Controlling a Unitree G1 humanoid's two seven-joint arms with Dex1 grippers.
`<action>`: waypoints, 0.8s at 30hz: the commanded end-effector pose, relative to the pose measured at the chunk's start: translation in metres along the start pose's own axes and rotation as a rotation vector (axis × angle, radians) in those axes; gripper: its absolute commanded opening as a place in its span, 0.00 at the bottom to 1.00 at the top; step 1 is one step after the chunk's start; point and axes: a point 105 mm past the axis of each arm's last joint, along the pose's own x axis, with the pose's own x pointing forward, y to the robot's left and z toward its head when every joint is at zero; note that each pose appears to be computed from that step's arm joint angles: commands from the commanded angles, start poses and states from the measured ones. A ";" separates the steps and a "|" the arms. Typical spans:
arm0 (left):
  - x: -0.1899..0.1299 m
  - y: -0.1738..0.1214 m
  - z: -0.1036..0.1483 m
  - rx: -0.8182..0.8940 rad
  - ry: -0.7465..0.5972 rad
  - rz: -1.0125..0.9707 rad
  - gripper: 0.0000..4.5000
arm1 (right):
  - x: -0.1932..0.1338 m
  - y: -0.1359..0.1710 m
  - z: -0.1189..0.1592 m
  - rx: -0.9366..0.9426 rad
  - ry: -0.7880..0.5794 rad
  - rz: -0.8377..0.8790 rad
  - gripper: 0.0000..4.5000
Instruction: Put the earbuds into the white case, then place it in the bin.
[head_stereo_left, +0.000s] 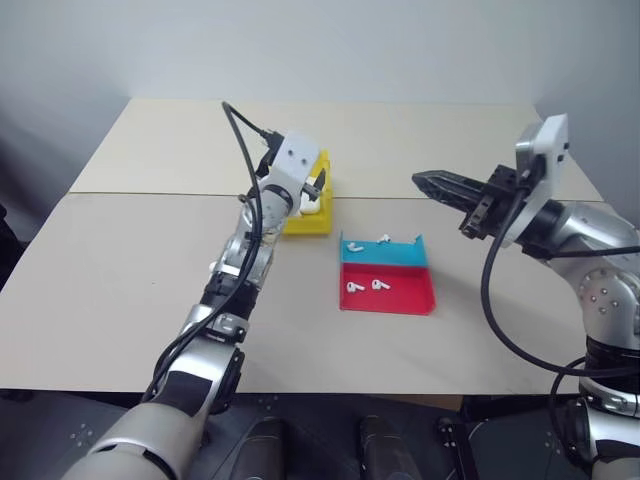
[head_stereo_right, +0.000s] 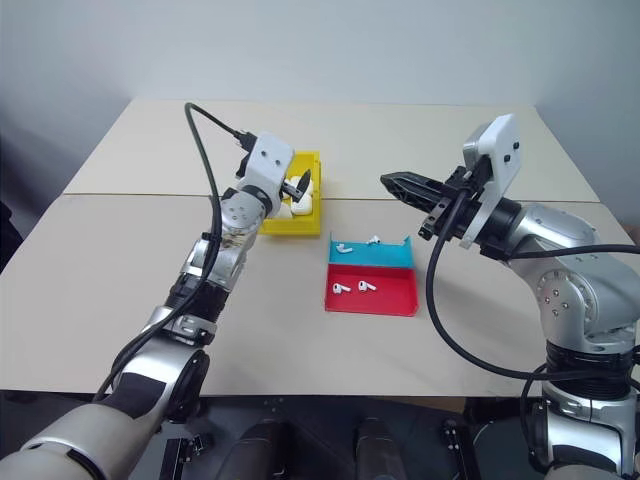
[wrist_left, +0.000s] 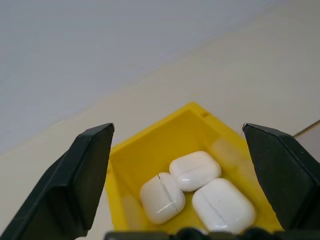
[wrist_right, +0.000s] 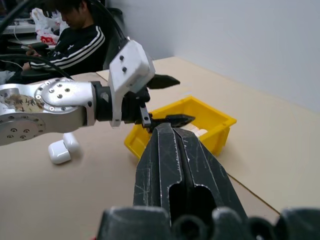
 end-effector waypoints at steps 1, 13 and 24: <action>-0.029 0.011 0.031 -0.130 -0.161 -0.155 0.99 | -0.018 0.003 0.001 -0.110 0.067 0.016 0.00; -0.179 0.038 0.015 -0.105 -0.032 -0.676 0.99 | -0.129 -0.019 -0.022 -0.441 0.420 0.113 0.00; -0.234 0.064 0.006 -0.034 0.184 -0.837 0.99 | -0.184 -0.020 -0.013 -0.534 0.567 0.185 0.00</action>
